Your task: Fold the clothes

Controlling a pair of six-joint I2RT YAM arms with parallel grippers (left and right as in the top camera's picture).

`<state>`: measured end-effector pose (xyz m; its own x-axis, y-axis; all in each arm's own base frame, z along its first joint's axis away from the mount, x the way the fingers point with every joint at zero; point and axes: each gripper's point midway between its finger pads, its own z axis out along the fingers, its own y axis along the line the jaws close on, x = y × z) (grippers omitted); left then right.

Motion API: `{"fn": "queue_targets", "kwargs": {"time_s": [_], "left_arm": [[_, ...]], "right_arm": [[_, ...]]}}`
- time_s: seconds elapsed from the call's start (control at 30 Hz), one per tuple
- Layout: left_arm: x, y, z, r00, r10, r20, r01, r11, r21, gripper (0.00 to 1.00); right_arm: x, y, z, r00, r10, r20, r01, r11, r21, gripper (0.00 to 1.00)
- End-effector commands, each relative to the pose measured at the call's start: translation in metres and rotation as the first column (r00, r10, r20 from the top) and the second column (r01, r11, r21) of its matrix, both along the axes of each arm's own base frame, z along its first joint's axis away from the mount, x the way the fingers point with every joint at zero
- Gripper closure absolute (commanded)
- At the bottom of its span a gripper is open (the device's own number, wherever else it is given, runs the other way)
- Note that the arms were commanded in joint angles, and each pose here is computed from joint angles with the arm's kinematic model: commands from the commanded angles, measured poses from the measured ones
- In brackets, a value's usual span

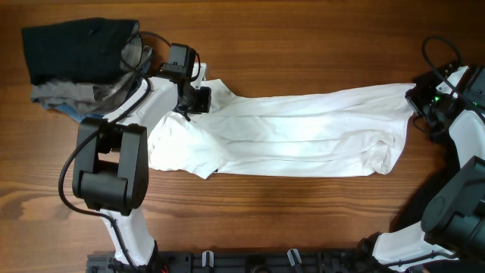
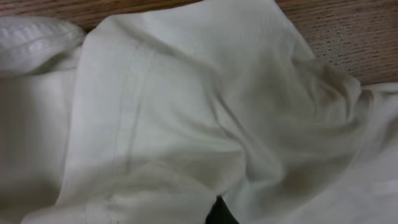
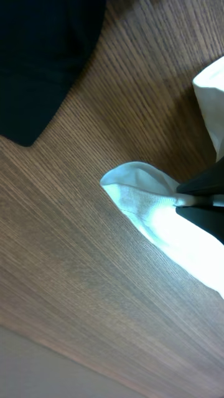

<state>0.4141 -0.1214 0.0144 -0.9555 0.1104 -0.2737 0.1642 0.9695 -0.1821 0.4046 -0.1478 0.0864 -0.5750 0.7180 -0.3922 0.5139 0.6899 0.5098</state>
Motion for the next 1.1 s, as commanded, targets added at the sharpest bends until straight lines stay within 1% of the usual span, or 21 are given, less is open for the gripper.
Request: {"fn": "queue_targets", "kwargs": {"time_s": [0.0,0.07,0.1,0.17,0.2,0.23,0.27,0.33,0.43,0.6,0.63,0.73,0.8,0.87,0.93,1.03,1.07], "left_arm": [[0.014,0.019,0.060,0.988,0.077,0.136,-0.079,0.997,0.013,0.96],[0.015,0.025,0.081,0.979,0.104,0.175,-0.104,0.994,-0.009,0.96],[0.013,0.023,0.085,0.979,0.104,0.174,-0.102,0.995,-0.023,0.96],[0.005,0.011,0.080,0.988,0.079,0.132,-0.072,0.995,-0.063,0.94],[0.001,0.005,0.072,0.993,0.064,0.104,-0.057,0.996,-0.065,0.93],[-0.003,0.001,0.060,0.996,0.051,0.075,-0.048,0.998,-0.044,0.96],[-0.005,0.000,0.051,0.997,0.046,0.055,-0.045,0.999,-0.018,0.96],[-0.006,0.000,0.041,0.996,0.081,0.030,-0.081,0.997,-0.006,0.96],[-0.004,0.003,0.041,0.995,0.099,0.033,-0.099,0.995,-0.003,0.96],[-0.012,0.016,0.041,0.993,0.117,0.017,-0.118,0.991,0.062,0.96],[-0.015,0.018,0.047,0.993,0.120,0.019,-0.121,0.990,0.069,0.96],[-0.013,0.029,0.078,0.985,0.139,0.103,-0.149,0.984,0.095,0.96],[-0.009,0.034,0.106,0.973,0.154,0.174,-0.168,0.983,0.068,0.96],[-0.010,0.039,0.122,0.964,0.166,0.206,-0.181,0.982,0.055,0.96],[-0.016,0.040,0.120,0.968,0.166,0.186,-0.180,0.982,0.063,0.96],[-0.036,0.051,0.111,0.978,0.180,0.108,-0.193,0.973,0.129,0.96],[-0.042,0.056,0.109,0.979,0.185,0.090,-0.198,0.967,0.160,0.96]], "right_arm": [[-0.002,-0.004,0.004,1.000,-0.015,0.001,0.015,1.000,-0.013,0.95],[-0.003,-0.004,0.004,1.000,-0.014,0.000,0.014,1.000,-0.014,0.95],[-0.003,-0.004,0.004,1.000,-0.014,0.001,0.014,1.000,-0.014,0.95],[-0.002,-0.004,0.004,1.000,-0.013,0.002,0.013,1.000,-0.015,0.95],[-0.002,-0.004,0.004,1.000,-0.013,0.002,0.013,1.000,-0.015,0.95],[-0.003,-0.004,0.004,1.000,-0.011,0.000,0.011,1.000,-0.015,0.95],[-0.003,-0.004,0.003,1.000,-0.006,-0.002,0.006,1.000,-0.018,0.95],[-0.004,-0.003,0.003,1.000,0.004,-0.005,-0.004,1.000,-0.025,0.95],[-0.004,-0.003,0.003,1.000,0.004,-0.006,-0.004,1.000,-0.025,0.94],[-0.007,-0.002,0.002,1.000,0.006,-0.017,-0.006,1.000,-0.018,0.96],[-0.009,-0.002,0.006,1.000,0.014,-0.014,-0.015,1.000,-0.024,0.96],[-0.011,-0.003,0.037,0.997,0.047,0.066,-0.044,0.998,-0.053,0.96],[-0.011,0.003,0.066,0.986,0.089,0.141,-0.079,0.994,-0.078,0.96],[-0.016,0.006,0.081,0.982,0.098,0.160,-0.083,0.991,-0.101,0.95],[-0.024,0.007,0.075,0.990,0.075,0.117,-0.065,0.994,-0.085,0.95],[-0.042,0.008,0.051,0.999,0.040,-0.004,-0.040,0.998,-0.052,0.94],[-0.053,0.004,0.039,0.997,0.003,-0.077,-0.007,0.998,-0.062,0.94]]}}
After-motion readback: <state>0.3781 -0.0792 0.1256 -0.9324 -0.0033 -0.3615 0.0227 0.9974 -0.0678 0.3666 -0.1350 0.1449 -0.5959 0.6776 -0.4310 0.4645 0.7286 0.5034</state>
